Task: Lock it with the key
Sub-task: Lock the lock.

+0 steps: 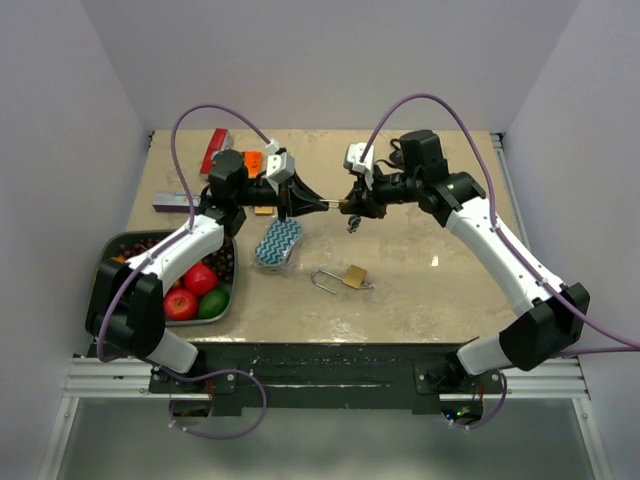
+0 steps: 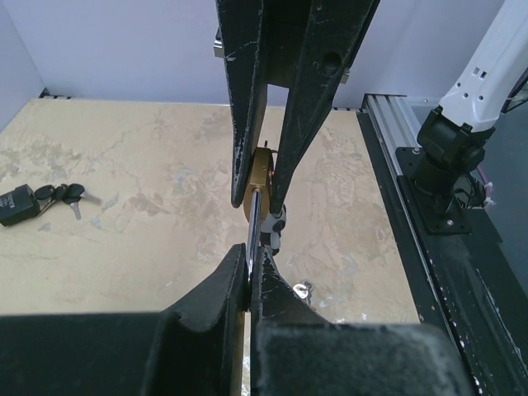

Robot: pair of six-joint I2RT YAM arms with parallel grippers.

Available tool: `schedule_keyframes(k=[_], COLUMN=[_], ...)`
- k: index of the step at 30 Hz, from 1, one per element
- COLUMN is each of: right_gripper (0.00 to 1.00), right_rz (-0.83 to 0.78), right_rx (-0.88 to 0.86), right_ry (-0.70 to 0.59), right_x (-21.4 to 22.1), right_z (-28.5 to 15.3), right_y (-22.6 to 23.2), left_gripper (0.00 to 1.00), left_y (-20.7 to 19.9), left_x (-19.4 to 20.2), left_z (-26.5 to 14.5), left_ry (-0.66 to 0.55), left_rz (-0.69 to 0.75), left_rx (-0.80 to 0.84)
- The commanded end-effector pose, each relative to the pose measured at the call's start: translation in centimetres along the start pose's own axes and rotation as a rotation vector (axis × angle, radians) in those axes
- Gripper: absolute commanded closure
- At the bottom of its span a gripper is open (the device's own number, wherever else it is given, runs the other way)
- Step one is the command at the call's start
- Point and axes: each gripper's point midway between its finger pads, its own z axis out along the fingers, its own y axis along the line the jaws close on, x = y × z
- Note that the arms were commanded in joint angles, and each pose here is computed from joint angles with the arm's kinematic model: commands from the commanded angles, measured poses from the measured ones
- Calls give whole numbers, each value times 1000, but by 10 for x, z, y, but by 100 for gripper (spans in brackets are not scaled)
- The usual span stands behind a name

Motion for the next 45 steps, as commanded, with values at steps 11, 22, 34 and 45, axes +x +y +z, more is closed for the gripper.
schedule_keyframes(k=[11,22,34,45], right_gripper=[100,100,100,100], right_rz=[-268,-196,-87,-92], right_rx=[-39,-222,-312,-243], right_ry=[-205,-212,-203,-266], right_x=[-60,-59,-59,-76], right_z=[27,30,31,41], right_y=[16,45,57,37], left_gripper=[100,100,100,100], left_y=[-40,-39,-38,-42], left_x=[-37,-39,-34,-40], left_z=[42,42,38,40], left_ry=[-80,-81,-43,-74], left_rz=[95,150,250,179], left_rx=[145,144,136,154])
